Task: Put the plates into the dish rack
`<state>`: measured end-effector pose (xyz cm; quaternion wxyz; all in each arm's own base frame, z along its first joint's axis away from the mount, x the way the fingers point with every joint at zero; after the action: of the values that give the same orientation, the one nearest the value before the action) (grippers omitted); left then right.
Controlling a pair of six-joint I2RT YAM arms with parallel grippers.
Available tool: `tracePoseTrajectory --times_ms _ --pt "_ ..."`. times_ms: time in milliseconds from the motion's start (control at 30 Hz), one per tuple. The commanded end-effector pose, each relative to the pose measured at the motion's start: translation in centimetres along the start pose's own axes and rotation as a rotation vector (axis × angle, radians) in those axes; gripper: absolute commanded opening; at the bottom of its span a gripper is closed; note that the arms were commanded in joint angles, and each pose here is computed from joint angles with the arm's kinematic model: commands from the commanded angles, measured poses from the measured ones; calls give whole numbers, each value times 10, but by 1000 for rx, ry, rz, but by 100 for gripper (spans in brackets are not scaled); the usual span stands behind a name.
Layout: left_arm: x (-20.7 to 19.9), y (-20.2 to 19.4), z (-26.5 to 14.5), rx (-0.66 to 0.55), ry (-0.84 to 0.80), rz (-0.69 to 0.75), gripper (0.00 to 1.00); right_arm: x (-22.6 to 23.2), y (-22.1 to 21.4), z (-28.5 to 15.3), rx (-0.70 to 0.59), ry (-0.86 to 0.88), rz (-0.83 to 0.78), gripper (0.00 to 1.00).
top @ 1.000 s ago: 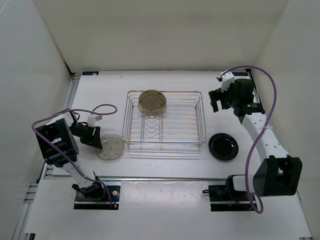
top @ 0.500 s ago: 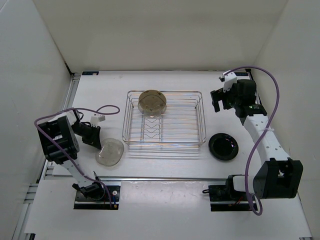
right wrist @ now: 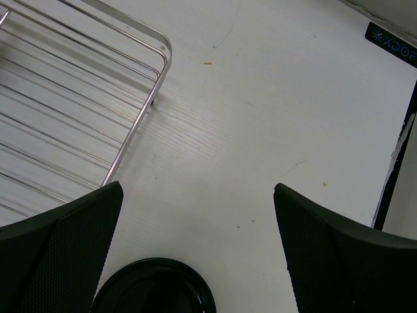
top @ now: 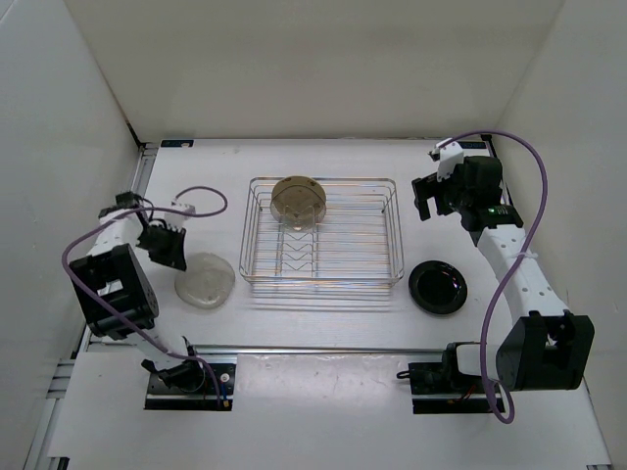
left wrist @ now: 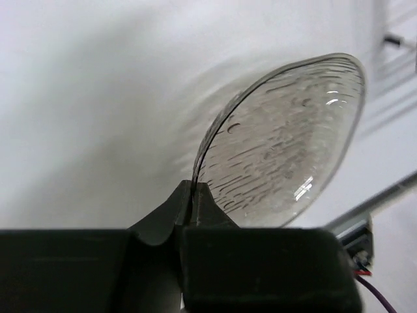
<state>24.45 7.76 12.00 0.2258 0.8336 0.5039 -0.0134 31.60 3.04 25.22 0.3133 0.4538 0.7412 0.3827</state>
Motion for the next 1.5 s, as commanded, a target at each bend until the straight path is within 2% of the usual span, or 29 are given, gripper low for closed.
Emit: tracePoseTrajectory --times_ms 0,233,267,367,467,533,667,1000,1200,1467 --pt "15 57 -69 -204 260 102 10 0 9 -6 -58 -3 3 100" --pt "15 127 -172 -416 603 196 10 0 5 -5 -49 -1 -4 100" --pt "12 141 -199 -475 667 227 10 1 5 -5 -52 9 -4 100" --pt "-10 174 -231 -553 753 312 10 1 5 -5 -52 9 -4 100" --pt "-40 200 -236 -575 805 449 10 1 5 -5 -52 9 -4 100" --pt "-66 215 -231 -580 825 579 10 1 5 -5 -52 9 -4 100" --pt "-101 230 -199 -572 811 726 10 1 4 -3 -43 12 -2 100" --pt "-183 251 -139 -557 745 1009 10 0 -4 3 -14 10 5 100" --pt "-214 258 -114 -499 737 1167 10 -1 -8 8 6 6 9 100" --pt "-230 268 -71 -434 672 1246 10 -1 -8 8 6 6 9 100"
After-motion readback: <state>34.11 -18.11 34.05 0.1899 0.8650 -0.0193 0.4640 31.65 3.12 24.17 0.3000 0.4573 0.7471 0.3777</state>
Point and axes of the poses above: each gripper's point midway between its finger pads, its own z axis out along the fingers, its own x axis along the line the jaws close on, y = z × x, the point moved 8 cm from there along -z, back along the fingers, and after that the axes turned 4 degrees about z, right-handed, at the moved point
